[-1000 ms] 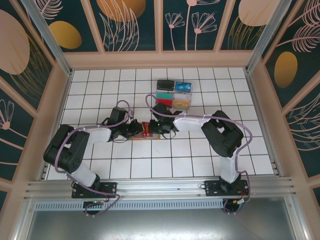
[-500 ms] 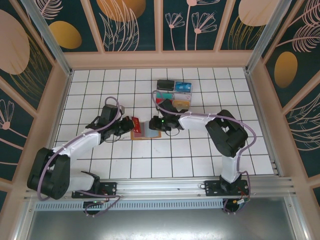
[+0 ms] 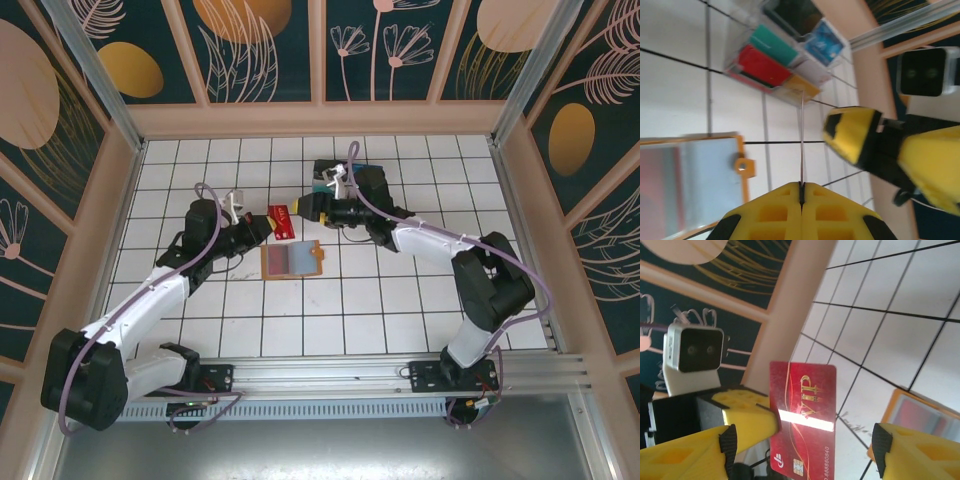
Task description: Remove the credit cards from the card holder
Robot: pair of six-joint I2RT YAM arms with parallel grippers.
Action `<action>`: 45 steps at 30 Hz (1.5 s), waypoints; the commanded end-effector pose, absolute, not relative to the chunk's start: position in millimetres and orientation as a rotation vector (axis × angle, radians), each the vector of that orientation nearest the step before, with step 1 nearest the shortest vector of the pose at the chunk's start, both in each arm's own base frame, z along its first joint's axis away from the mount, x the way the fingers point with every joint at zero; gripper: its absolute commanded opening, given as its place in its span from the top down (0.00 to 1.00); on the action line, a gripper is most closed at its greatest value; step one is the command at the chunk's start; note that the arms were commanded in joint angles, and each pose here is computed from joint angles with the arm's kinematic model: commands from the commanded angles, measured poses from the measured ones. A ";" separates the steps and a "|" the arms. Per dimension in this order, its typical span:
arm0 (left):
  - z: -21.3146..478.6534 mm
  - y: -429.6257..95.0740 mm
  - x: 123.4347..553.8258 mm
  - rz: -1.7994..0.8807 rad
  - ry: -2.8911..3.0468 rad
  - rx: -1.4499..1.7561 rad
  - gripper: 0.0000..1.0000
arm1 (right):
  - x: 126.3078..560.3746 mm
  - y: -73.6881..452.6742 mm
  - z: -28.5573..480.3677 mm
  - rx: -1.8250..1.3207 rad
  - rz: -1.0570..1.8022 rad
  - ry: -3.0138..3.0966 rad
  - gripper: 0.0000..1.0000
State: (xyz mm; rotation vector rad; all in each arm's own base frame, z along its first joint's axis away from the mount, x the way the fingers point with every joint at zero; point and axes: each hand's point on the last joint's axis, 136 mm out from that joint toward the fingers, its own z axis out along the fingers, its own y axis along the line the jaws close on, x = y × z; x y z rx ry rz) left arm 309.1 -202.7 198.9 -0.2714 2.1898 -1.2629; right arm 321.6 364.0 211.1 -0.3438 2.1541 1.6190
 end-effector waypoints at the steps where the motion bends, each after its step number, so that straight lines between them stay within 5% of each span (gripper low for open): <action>1: 248.0 -216.4 308.3 -1.442 2.047 -0.197 1.00 | 311.0 363.6 238.1 -0.442 1.725 2.054 0.26; 8: 254.2 -220.6 306.4 -1.515 2.019 -0.190 1.00 | 307.7 364.3 246.7 -0.464 1.818 2.017 0.29; 15: 256.6 -220.2 305.8 -1.553 2.002 -0.198 1.00 | 303.4 365.9 252.1 -0.480 1.879 1.993 0.43; 29: 250.7 -216.0 302.9 -1.562 2.019 -0.226 0.98 | 307.8 365.9 253.7 -0.451 1.885 1.973 0.97; 31: 242.7 -213.3 304.9 -1.521 2.050 -0.251 0.80 | 312.0 365.0 249.2 -0.452 1.830 1.989 1.00; 33: 224.3 -204.9 310.9 -1.409 2.123 -0.314 0.50 | 316.3 363.6 244.8 -0.467 1.758 2.004 1.00; 36: 196.6 -188.3 317.1 -1.213 2.230 -0.392 0.24 | 328.4 359.1 233.7 -0.491 1.578 2.046 1.00; 40: 170.9 -168.3 320.0 -1.044 2.293 -0.466 0.09 | 348.3 349.3 222.3 -0.545 1.310 2.092 1.00; 45: 151.9 -150.7 315.2 -0.932 2.318 -0.525 0.01 | 372.2 332.1 227.7 -0.607 1.034 2.068 1.00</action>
